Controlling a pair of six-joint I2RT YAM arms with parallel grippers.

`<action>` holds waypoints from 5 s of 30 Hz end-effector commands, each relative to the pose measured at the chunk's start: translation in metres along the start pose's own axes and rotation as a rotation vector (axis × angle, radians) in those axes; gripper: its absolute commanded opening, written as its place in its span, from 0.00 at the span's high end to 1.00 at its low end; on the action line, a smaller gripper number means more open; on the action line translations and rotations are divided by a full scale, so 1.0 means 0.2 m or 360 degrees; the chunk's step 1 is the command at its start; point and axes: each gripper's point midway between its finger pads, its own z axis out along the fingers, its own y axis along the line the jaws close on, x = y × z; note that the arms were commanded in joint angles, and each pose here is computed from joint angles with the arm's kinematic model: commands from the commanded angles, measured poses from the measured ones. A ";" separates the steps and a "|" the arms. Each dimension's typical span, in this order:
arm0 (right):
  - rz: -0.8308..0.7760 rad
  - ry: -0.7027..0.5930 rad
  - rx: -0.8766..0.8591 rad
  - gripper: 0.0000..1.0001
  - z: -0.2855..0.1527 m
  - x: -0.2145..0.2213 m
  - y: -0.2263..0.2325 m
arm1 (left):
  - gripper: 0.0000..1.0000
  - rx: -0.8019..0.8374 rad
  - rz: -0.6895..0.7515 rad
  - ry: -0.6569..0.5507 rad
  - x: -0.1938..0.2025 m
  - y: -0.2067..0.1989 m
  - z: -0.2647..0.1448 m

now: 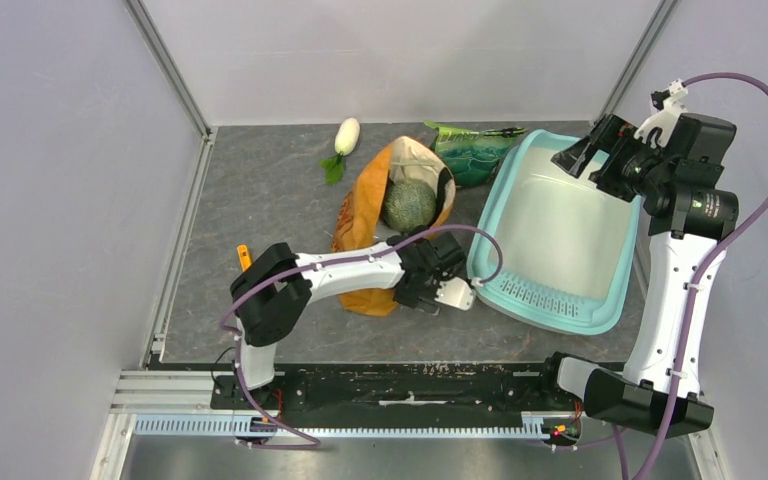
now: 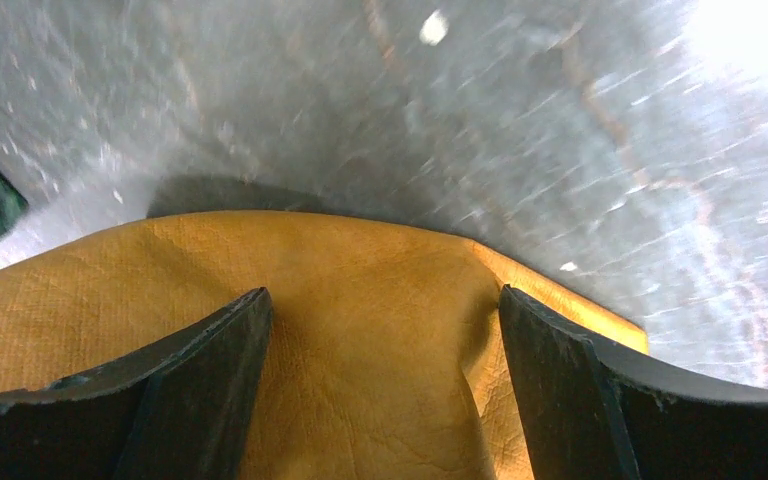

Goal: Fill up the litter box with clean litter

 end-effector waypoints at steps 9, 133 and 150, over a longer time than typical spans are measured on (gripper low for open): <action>0.0008 0.0010 -0.0089 0.01 -0.01 0.01 0.04 | 0.11 -0.0032 -0.0279 0.0303 0.69 0.15 -0.01; -0.1959 0.0530 -0.1229 0.12 0.40 0.96 0.96 | 0.08 -0.0230 -0.1905 -0.1499 0.88 0.41 -1.24; -0.2406 0.0319 -0.1119 0.15 0.50 1.07 0.70 | 0.08 -0.0240 -0.1904 -0.1455 0.84 0.42 -1.23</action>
